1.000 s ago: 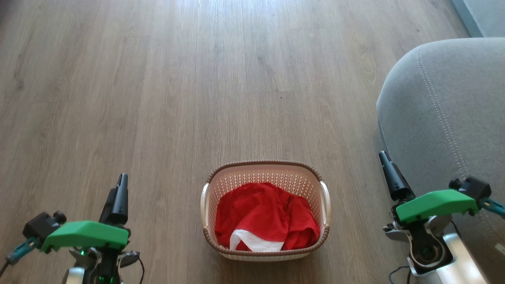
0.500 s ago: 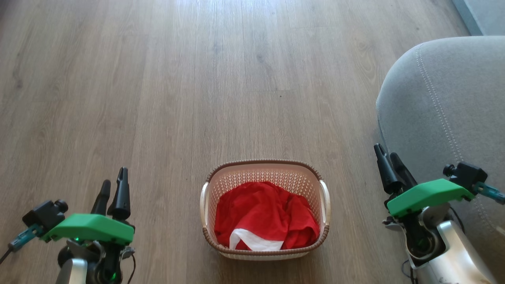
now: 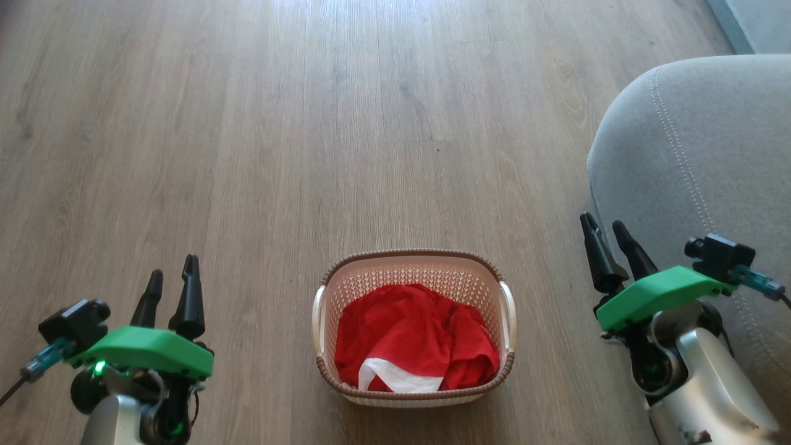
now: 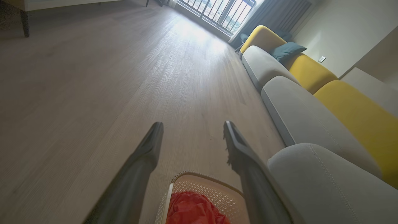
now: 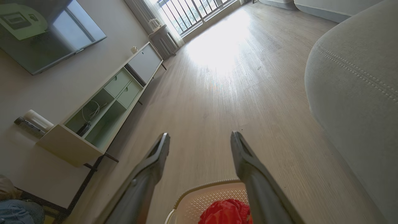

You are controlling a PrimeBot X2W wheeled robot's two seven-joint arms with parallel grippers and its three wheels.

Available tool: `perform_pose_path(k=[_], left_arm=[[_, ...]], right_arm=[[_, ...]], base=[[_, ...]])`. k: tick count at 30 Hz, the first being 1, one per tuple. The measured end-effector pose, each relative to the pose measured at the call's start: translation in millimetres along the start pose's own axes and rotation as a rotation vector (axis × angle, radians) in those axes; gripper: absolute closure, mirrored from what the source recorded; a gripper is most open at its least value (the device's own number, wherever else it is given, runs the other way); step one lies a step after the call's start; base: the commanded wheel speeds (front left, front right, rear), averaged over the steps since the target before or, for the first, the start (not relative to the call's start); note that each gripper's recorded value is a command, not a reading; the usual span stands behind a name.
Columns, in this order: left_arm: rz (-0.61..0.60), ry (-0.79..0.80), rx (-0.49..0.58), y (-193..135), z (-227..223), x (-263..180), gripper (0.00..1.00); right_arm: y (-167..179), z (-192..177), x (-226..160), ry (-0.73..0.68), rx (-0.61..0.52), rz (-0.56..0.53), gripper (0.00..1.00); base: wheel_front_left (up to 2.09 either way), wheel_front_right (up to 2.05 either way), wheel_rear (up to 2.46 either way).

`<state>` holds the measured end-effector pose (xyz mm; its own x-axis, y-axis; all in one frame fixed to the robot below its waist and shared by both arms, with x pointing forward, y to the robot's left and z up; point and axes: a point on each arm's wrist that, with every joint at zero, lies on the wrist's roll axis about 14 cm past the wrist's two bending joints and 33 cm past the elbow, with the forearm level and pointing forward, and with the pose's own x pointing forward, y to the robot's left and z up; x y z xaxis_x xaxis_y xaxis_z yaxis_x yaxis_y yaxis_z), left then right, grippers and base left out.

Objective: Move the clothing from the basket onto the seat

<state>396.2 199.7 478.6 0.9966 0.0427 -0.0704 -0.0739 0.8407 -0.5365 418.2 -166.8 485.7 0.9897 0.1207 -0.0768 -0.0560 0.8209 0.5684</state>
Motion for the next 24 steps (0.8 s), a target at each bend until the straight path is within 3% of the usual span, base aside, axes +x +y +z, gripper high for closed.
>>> perform_pose_path(k=[24], left_arm=[[-0.059, -0.052, 0.292, -13, 12, 14, 0.0]], right_arm=[[16, 23, 17, -0.067, -0.343, 0.076, 0.0]], base=[[0.0, 0.0, 0.0]])
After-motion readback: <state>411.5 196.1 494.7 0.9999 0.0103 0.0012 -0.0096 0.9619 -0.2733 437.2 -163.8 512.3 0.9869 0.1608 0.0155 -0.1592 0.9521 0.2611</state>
